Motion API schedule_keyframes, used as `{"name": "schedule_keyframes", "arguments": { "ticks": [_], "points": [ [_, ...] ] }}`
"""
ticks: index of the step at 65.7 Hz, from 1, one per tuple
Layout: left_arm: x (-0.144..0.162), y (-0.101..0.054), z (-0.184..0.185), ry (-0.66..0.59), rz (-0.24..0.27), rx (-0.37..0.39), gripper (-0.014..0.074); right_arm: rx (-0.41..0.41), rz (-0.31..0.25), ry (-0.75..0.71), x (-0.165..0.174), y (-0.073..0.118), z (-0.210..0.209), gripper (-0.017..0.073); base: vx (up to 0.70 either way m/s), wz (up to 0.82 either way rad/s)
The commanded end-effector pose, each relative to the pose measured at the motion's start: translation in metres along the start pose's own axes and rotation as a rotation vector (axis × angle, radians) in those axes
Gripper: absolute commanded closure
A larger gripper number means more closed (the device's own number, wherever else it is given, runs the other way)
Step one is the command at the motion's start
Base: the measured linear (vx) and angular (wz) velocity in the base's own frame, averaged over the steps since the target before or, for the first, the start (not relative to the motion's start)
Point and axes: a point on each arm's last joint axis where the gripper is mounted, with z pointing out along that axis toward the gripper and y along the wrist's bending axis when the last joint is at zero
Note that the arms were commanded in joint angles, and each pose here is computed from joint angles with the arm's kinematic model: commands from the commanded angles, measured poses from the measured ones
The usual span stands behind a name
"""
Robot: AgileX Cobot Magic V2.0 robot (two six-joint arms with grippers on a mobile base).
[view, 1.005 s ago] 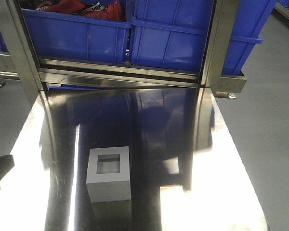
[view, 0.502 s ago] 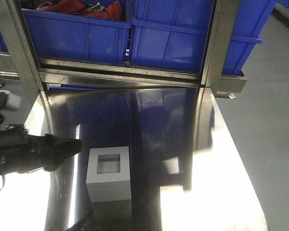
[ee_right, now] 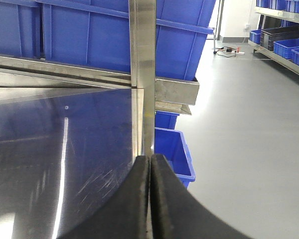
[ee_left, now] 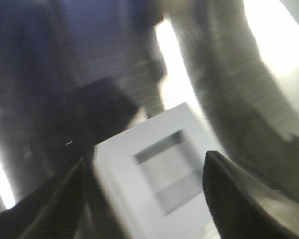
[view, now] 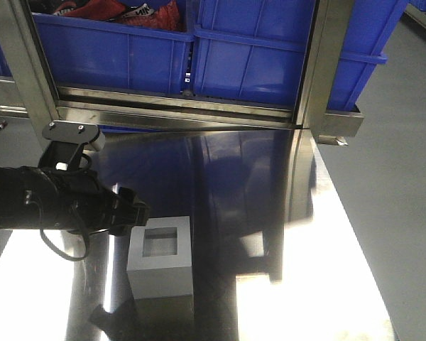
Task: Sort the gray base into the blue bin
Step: 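Move the left gripper down over the gray square block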
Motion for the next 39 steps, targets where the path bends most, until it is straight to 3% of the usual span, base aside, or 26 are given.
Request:
{"name": "schedule_keyframes", "arguments": {
  "ticks": [1,10,39],
  "points": [
    [-0.01,-0.007,-0.008,-0.059,-0.018,-0.019,0.0112,0.003,-0.011,-0.071,-0.002,0.0,0.0,0.0568,0.0,0.0],
    [-0.007,-0.012,0.001,-0.032,-0.015,-0.017,0.0112,0.003,-0.011,-0.071,-0.002,0.0,0.0,0.0568,0.0,0.0],
    [0.003,-0.006,0.042,0.075,-0.089,-0.05,0.0112,0.003,-0.011,-0.071,-0.002,0.0,0.0,0.0568,0.0,0.0]
  ]
}}
